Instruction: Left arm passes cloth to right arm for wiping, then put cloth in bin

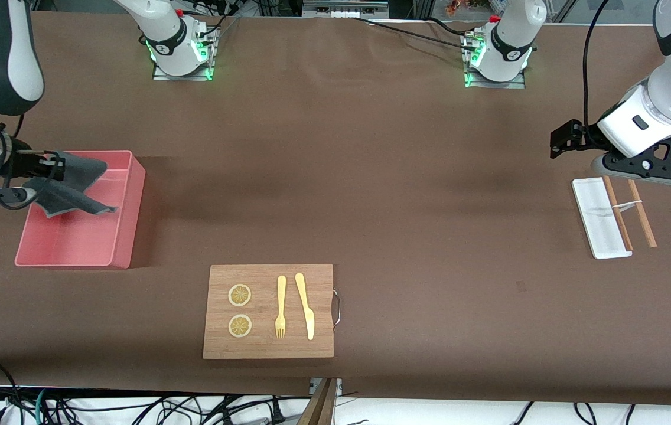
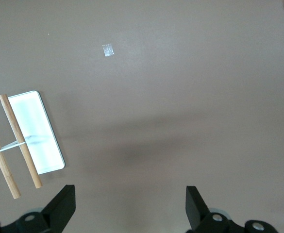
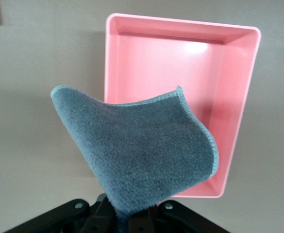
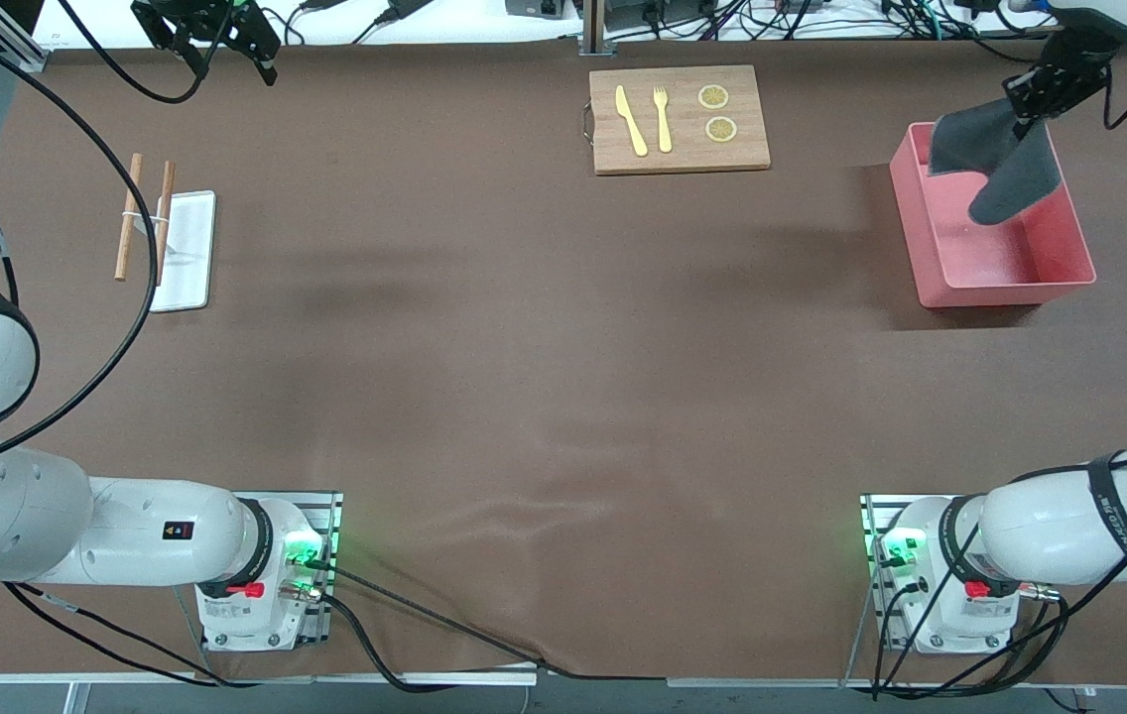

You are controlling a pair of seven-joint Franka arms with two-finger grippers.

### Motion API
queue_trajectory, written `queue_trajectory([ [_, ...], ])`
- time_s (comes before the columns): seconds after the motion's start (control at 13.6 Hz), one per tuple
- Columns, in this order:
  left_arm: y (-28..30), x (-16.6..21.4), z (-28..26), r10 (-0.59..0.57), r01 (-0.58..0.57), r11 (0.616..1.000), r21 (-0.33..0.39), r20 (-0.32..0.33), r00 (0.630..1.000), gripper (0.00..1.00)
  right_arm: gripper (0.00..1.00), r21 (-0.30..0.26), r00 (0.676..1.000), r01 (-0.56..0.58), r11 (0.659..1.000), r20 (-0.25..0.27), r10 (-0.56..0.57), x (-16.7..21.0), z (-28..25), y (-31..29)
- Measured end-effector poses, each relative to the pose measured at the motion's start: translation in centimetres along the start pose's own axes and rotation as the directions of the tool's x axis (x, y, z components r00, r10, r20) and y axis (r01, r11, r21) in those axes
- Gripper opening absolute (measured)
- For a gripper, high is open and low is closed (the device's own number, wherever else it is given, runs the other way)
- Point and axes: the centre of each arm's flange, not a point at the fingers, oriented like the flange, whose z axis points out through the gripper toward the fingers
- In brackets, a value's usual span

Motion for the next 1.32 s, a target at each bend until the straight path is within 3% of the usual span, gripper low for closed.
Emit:
queue_trajectory([
  [0.29,-0.1,0.8,0.0,0.000,0.000,1.000,-0.004,0.016,1.000,1.00,0.11,0.000,1.000,-0.013,1.000,0.006,0.013,0.0,1.2,1.6],
  [0.66,-0.1,0.9,0.1,0.000,0.000,1.000,-0.004,0.021,1.000,1.00,0.62,-0.001,1.000,-0.012,1.000,0.008,0.012,0.3,1.5,1.6],
  [0.95,-0.1,0.9,0.1,0.000,0.000,1.000,-0.004,0.026,1.000,1.00,0.99,-0.011,0.998,0.009,1.000,-0.059,-0.010,1.0,-0.2,0.4],
  [1.1,-0.1,0.9,0.1,0.000,0.000,1.000,-0.005,0.030,1.000,1.00,1.00,-0.009,0.996,0.031,0.999,-0.084,-0.032,1.1,-3.0,-3.3],
  [1.32,-0.1,0.9,0.1,0.000,0.000,1.000,-0.005,0.032,0.999,1.00,1.00,-0.002,0.998,0.007,1.000,-0.068,-0.007,-0.4,-7.8,-8.0],
])
